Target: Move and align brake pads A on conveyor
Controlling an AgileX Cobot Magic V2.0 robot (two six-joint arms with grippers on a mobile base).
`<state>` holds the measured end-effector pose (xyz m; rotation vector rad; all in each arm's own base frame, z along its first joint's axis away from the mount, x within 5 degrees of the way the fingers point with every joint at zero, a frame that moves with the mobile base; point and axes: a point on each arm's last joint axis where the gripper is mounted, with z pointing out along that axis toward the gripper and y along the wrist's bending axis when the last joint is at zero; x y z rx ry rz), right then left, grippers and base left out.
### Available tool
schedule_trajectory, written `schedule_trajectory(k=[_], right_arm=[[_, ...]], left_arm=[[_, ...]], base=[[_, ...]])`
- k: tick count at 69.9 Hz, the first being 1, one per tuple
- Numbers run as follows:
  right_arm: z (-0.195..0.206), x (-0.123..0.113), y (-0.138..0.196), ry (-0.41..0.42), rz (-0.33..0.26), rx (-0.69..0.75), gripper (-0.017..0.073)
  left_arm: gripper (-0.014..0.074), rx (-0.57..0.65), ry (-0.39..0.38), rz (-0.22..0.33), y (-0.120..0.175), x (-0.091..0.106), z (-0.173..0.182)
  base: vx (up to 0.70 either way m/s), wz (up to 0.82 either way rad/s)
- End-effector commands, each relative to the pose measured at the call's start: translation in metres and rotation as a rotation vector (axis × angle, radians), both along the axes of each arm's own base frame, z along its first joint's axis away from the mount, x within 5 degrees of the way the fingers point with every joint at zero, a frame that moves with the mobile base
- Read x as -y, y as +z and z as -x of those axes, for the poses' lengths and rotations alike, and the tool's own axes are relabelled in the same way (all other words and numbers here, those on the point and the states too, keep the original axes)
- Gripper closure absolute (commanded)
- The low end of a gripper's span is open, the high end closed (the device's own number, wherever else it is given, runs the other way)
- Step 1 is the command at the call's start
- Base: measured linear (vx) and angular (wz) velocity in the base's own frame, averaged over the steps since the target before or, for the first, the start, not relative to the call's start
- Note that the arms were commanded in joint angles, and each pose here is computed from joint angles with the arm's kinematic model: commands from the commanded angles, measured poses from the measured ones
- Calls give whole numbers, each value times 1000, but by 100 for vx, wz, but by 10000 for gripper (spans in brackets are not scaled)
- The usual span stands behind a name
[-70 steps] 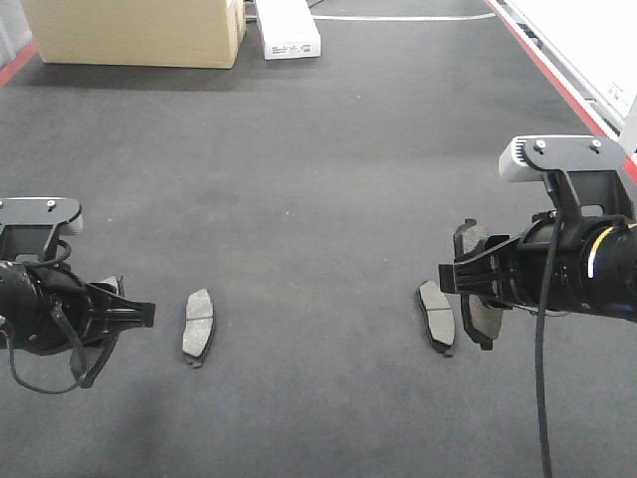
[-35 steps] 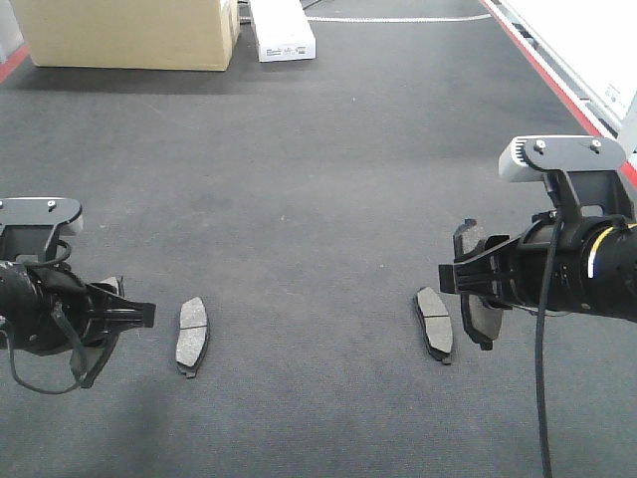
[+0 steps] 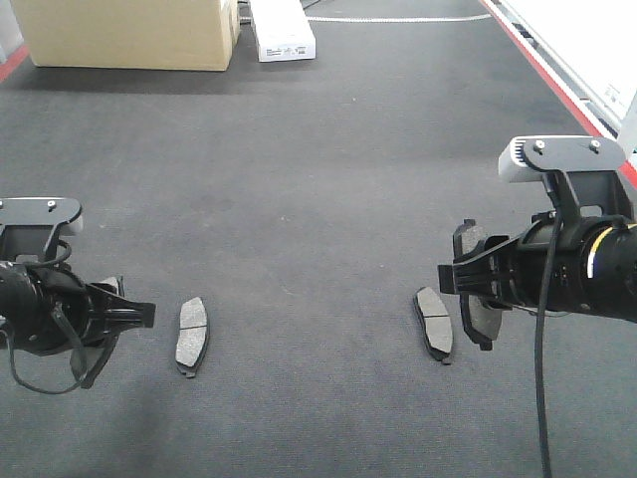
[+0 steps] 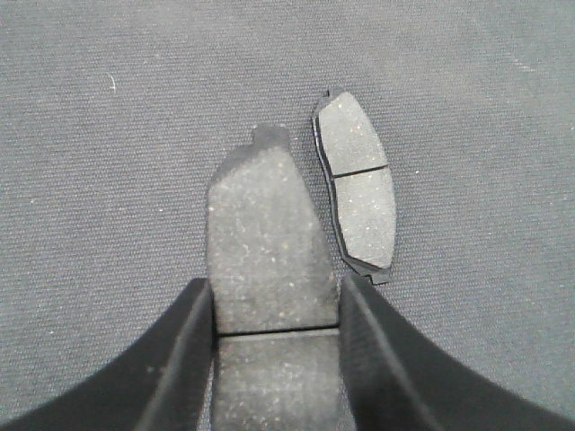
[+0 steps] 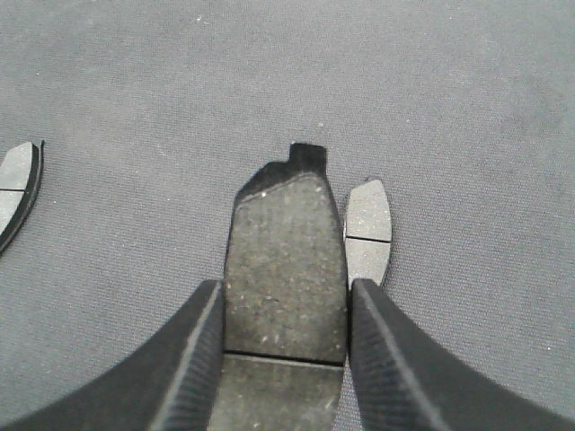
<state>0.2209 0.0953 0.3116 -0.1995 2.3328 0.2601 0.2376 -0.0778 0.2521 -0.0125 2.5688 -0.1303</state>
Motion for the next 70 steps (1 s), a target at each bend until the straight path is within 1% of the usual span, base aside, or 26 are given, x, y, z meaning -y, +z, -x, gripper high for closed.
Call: schedule_trajectory(k=[1,8,17,19,22,27,36,42,47,54,58,70], right_arm=[[-2,-1,21,8,-46,117,466],[-2,-1,21,8,-46,117,466],[-2,-1,21,8,-46,117,466],[-2,-1,21,8,-46,117,466],[-2,-1,21,8,-46,117,466],[-2,-1,21,8,-46,117,466],[-2,-1,21,8,-46,117,466],[-2,-1,21,8,-46,117,466],[-2,-1,21,8,-46,117,466],[-2,-1,21,8,-46,117,466],[-2,-1,21,8,-46,117,466],[-2,-1,21,8,-46,117,466]], left_arm=[[536,114,-19,40,18,3,-3],[536,137,-22,56,20,5,-5],[535,154,0,137,25,10,-7],[535,155,-4,152,26,12,-8],[535,166,-28,158,29,17,-10],[533,176,-74,168,35,30,-16],[531,169,-151,199,42,66,-32],[529,143,-174,222,39,89,-47],[527,106,-165,256,33,105,-61],[524,51,-139,285,19,118,-78],[522,26,-131,286,9,124,-87],[519,-54,-113,257,-29,135,-104]], base=[[0,0],[0,0],[0,0],[0,0],[0,0],[0,0],[0,0],[0,0],[0,0],[0,0],[0,0],[0,0]])
